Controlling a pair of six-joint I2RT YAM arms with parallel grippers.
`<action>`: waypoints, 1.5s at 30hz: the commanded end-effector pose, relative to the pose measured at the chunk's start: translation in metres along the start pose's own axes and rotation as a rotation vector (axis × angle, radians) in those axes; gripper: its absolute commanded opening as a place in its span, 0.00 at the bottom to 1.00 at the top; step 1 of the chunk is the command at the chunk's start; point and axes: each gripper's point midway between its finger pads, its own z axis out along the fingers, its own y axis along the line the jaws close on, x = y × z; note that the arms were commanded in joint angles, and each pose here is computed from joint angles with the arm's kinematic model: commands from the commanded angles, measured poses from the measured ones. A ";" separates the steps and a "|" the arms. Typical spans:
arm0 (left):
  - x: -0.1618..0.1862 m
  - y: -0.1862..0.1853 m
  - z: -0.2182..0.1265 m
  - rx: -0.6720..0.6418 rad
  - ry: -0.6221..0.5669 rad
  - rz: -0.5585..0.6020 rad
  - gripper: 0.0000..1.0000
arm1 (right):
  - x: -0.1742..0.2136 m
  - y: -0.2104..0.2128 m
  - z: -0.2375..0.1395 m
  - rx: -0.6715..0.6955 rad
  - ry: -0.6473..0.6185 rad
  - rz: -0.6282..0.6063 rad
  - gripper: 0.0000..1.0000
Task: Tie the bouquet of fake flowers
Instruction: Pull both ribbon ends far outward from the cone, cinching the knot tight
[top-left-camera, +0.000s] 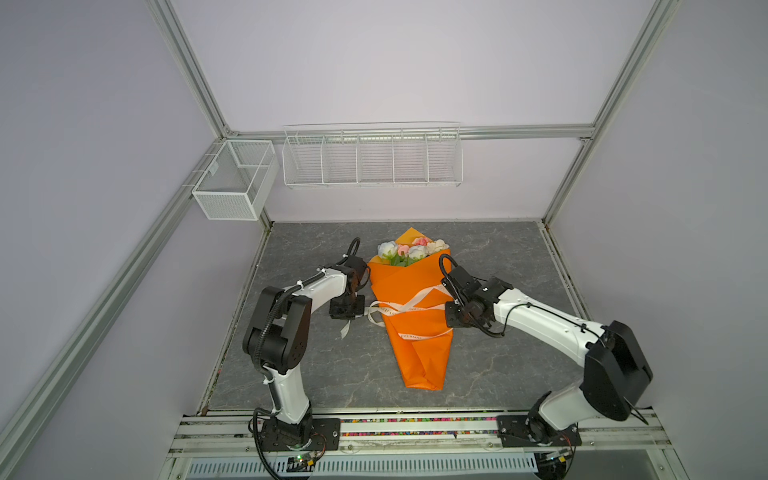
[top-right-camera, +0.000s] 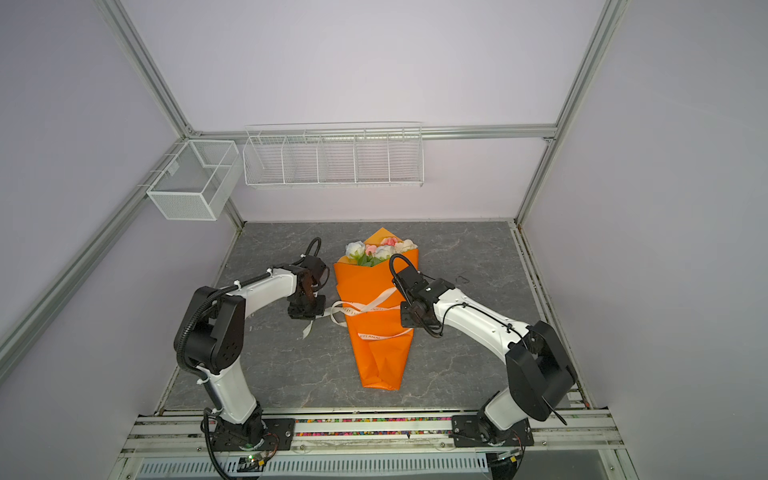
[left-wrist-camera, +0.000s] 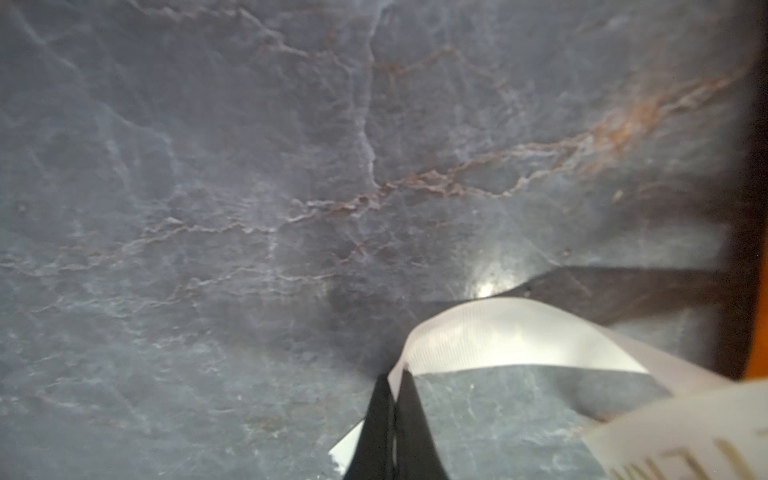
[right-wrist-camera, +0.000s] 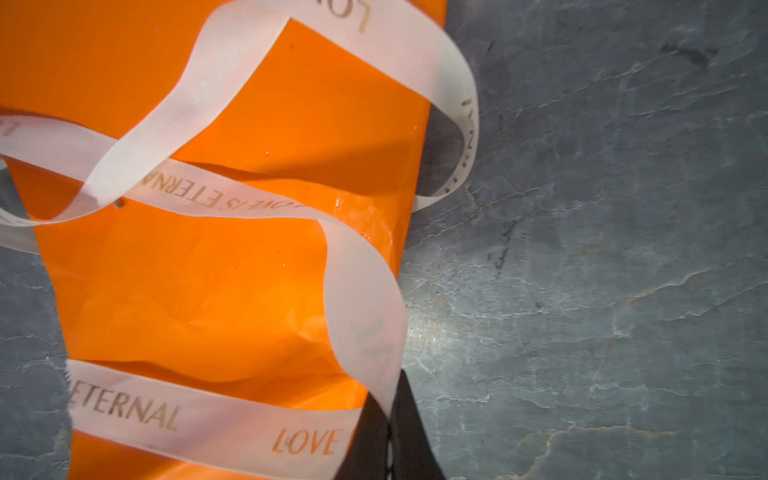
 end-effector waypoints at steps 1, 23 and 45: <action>-0.023 0.008 -0.041 0.084 -0.146 -0.112 0.00 | -0.002 -0.026 -0.016 0.048 -0.030 0.018 0.07; -0.005 0.113 -0.156 0.291 -0.591 -0.534 0.00 | -0.031 -0.179 -0.077 0.517 -0.166 0.071 0.06; 0.034 0.189 -0.128 0.451 -0.558 -0.959 0.00 | -0.066 -0.208 -0.036 0.602 -0.060 0.044 0.06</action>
